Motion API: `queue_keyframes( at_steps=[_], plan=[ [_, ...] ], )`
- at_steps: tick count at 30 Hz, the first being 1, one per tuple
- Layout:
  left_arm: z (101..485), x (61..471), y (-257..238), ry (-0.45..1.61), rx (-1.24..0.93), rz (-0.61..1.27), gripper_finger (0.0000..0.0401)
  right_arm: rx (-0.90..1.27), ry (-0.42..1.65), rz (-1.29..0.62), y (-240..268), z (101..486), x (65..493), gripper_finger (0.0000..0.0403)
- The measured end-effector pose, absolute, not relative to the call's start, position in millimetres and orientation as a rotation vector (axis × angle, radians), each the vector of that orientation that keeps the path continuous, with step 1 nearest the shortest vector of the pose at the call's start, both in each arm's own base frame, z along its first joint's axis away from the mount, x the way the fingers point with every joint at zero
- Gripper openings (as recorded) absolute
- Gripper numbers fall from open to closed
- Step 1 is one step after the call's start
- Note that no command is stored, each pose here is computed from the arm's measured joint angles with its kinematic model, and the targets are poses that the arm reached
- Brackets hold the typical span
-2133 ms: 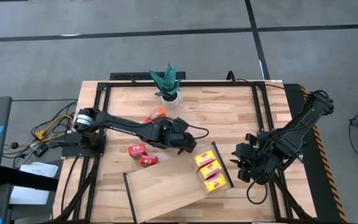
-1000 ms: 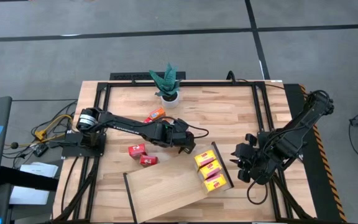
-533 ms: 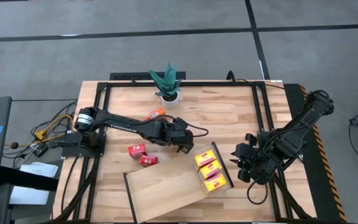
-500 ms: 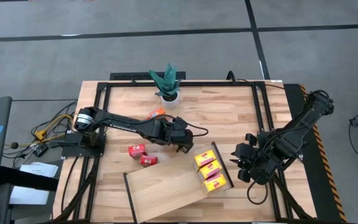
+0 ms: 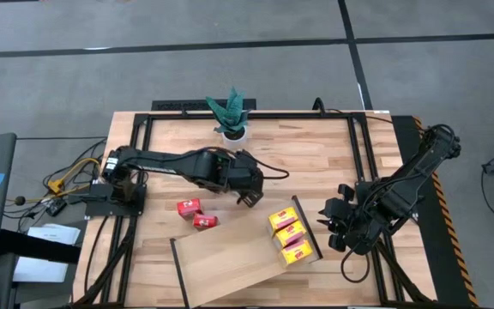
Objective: Stack cereal on shelf
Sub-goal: Put the bottom right orange cereal box on the shelf
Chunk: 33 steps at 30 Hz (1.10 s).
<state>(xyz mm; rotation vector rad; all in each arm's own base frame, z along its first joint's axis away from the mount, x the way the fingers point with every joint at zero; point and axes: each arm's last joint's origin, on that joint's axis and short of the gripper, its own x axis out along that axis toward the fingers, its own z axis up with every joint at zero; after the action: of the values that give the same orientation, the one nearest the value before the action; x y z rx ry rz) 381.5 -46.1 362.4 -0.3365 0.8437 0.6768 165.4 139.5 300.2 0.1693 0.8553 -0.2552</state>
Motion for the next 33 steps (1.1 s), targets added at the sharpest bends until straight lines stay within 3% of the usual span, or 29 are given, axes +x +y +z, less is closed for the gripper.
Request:
queue_keyframes(
  at_steps=[12,25,33],
  plan=[
    [435,350,-101,0.747,-0.415,0.39,0.0151,0.159,0.856,-0.249,140,300,166,0.0134],
    [439,337,-189,0.635,-0.401,0.148,0.0151,0.158,0.857,-0.247,140,300,166,0.0143],
    [410,347,-225,0.639,-0.306,0.171,0.0151,0.178,0.846,-0.235,141,301,167,0.0138]
  ],
)
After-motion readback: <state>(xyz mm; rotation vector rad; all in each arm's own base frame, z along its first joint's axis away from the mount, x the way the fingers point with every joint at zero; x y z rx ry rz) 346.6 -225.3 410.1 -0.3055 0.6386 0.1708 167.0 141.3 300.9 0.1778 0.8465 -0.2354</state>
